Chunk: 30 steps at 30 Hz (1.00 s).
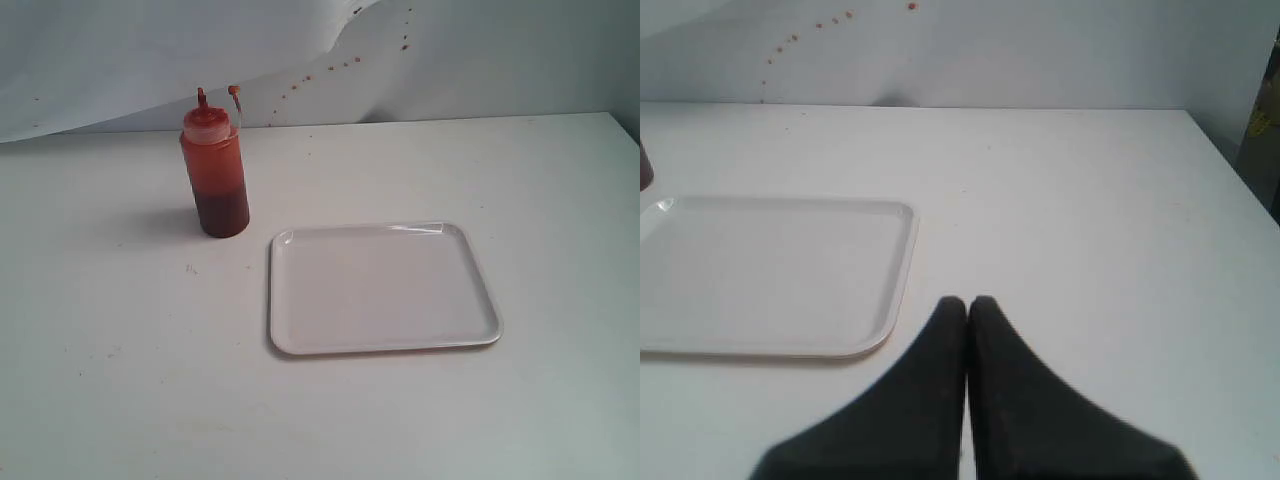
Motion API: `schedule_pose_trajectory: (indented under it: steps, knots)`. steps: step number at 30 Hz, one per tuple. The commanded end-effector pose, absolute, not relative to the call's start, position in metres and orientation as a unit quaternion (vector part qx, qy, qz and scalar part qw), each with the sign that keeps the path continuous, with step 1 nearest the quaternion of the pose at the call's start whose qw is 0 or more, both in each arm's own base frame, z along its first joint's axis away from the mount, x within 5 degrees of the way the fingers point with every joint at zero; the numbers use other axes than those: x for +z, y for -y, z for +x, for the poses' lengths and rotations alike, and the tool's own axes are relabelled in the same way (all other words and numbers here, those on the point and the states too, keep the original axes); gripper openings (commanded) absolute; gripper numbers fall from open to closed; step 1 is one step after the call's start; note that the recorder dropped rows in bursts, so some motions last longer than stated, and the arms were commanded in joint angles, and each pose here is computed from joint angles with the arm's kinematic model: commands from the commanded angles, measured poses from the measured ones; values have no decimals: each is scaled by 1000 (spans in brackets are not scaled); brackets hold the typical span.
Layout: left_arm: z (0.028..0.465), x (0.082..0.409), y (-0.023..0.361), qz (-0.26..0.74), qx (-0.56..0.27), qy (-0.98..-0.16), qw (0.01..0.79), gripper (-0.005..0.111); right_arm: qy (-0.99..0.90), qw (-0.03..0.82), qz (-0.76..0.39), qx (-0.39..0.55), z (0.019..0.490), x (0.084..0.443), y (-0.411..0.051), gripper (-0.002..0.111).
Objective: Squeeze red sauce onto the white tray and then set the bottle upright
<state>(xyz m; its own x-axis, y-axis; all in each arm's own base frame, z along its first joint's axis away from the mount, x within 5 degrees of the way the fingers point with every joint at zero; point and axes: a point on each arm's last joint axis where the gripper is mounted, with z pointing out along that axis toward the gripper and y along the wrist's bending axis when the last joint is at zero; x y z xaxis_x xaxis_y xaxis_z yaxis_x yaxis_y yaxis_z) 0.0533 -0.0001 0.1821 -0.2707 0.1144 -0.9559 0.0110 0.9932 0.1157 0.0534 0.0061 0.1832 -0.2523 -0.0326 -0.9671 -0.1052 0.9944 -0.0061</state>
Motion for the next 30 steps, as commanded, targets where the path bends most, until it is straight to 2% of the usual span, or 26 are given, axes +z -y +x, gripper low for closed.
schedule_pose_trajectory:
  steps: [1,12,17,26,27,30]
  knots:
    - [53,182,0,36,42,-792,608,0,-790,611,-40,29,53,182,-6,0]
    - [53,182,0,36,43,-791,609,0,-790,611,-40,29,53,182,-6,0]
    - [54,185,-5,92,124,-776,612,0,-790,611,-40,29,53,182,-6,0]
    - [54,185,-6,96,131,-775,611,0,-790,611,-40,29,53,182,-6,0]
    - [54,185,-6,93,127,-776,611,0,-790,611,-40,29,53,182,-6,0]
    - [56,195,2,-1,1,-745,667,0,-790,611,-40,29,53,182,-6,0]
